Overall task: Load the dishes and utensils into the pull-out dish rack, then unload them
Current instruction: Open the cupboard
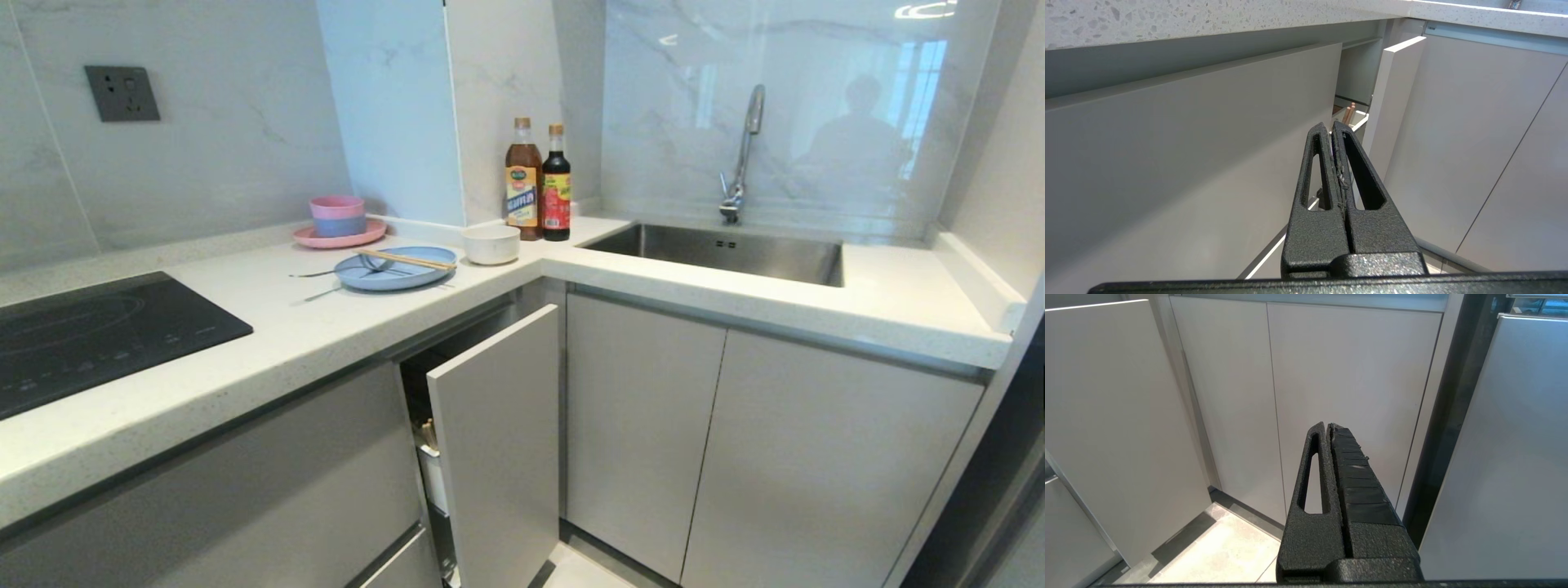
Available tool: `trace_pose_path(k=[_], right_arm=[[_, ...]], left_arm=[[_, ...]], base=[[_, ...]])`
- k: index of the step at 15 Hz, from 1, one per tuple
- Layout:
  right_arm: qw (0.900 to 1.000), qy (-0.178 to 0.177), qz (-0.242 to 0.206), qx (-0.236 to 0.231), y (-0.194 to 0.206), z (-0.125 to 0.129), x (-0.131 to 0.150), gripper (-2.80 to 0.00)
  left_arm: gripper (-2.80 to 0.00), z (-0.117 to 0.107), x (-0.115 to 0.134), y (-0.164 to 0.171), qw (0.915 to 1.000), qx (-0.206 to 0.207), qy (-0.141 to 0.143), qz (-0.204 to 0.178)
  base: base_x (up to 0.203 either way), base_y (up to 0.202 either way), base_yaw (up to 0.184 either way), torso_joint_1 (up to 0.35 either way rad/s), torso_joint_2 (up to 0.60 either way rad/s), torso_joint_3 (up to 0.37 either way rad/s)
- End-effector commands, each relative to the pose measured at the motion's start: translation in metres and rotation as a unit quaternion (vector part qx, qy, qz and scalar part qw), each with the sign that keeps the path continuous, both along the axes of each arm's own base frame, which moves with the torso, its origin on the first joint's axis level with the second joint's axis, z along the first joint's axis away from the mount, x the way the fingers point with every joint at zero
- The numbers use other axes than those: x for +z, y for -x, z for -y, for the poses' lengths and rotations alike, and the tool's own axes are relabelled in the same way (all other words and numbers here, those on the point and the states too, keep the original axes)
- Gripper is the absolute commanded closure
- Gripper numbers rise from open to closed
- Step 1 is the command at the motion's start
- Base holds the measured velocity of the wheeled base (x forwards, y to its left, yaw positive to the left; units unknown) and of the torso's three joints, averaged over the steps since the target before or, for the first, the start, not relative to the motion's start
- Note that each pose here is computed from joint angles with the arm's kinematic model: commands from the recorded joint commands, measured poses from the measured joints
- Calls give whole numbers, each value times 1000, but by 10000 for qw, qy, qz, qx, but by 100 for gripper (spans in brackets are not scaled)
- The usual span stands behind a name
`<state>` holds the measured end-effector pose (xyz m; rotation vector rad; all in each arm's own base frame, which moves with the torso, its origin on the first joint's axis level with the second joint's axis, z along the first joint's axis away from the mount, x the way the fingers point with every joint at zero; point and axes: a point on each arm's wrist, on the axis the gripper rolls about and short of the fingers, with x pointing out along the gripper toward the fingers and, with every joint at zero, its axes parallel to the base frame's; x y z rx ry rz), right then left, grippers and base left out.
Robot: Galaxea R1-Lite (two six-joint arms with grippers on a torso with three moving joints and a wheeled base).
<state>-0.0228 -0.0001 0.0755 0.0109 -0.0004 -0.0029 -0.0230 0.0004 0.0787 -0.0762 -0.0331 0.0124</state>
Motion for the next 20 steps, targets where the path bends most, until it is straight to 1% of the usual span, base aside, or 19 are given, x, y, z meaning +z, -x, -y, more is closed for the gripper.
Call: trace_pose_path(k=[1, 4, 5, 6, 7, 8, 10, 12, 13, 14, 16, 18, 19, 20], right_arm=[[10000, 1, -10, -1, 0, 0, 0, 0], [10000, 1, -10, -1, 0, 0, 0, 0], [10000, 1, -10, -1, 0, 0, 0, 0], [10000, 1, -10, -1, 0, 0, 0, 0], [10000, 1, -10, -1, 0, 0, 0, 0], [10000, 1, -10, 0, 0, 0, 0, 0], [10000, 1, -10, -1, 0, 0, 0, 0], [10000, 1, -10, -1, 0, 0, 0, 0], [10000, 1, -10, -1, 0, 0, 0, 0], [10000, 1, -10, -1, 0, 0, 0, 0], [10000, 1, -10, -1, 0, 0, 0, 0], [10000, 1, -10, 4, 0, 0, 0, 0], [10000, 1, -10, -1, 0, 0, 0, 0], [10000, 1, -10, -1, 0, 0, 0, 0]], left_arm=[[0, 0, -3, -1, 10000, 2, 4, -55], [0, 0, -3, -1, 10000, 8, 11, -55], [0, 0, -3, -1, 10000, -11, -52, -63], [0, 0, 3, 1, 9998, -15, -170, 32], [0, 0, 16, 5, 9993, -22, -281, 254], [0, 0, 39, 13, 9980, -37, -331, 530], [0, 0, 95, 37, 9934, -49, -385, 1077], [0, 0, 154, 56, 9887, -59, -431, 1435], [0, 0, 187, 59, 9870, -67, -448, 1541], [0, 0, 215, 51, 9878, -79, -459, 1486], [0, 0, 265, 24, 9895, -109, -476, 1357], [0, 1, 303, -4, 9898, -269, -505, 1302], [0, 2, 318, -21, 9899, -405, -512, 1260], [0, 3, 330, -42, 9908, -540, -497, 1139]], base=[[0, 0, 0, 0, 0, 0], [0, 0, 0, 0, 0, 0], [0, 0, 0, 0, 0, 0], [0, 0, 0, 0, 0, 0], [0, 0, 0, 0, 0, 0], [0, 0, 0, 0, 0, 0], [0, 0, 0, 0, 0, 0], [0, 0, 0, 0, 0, 0], [0, 0, 0, 0, 0, 0], [0, 0, 0, 0, 0, 0], [0, 0, 0, 0, 0, 0], [0, 0, 0, 0, 0, 0], [0, 0, 0, 0, 0, 0], [0, 0, 0, 0, 0, 0]])
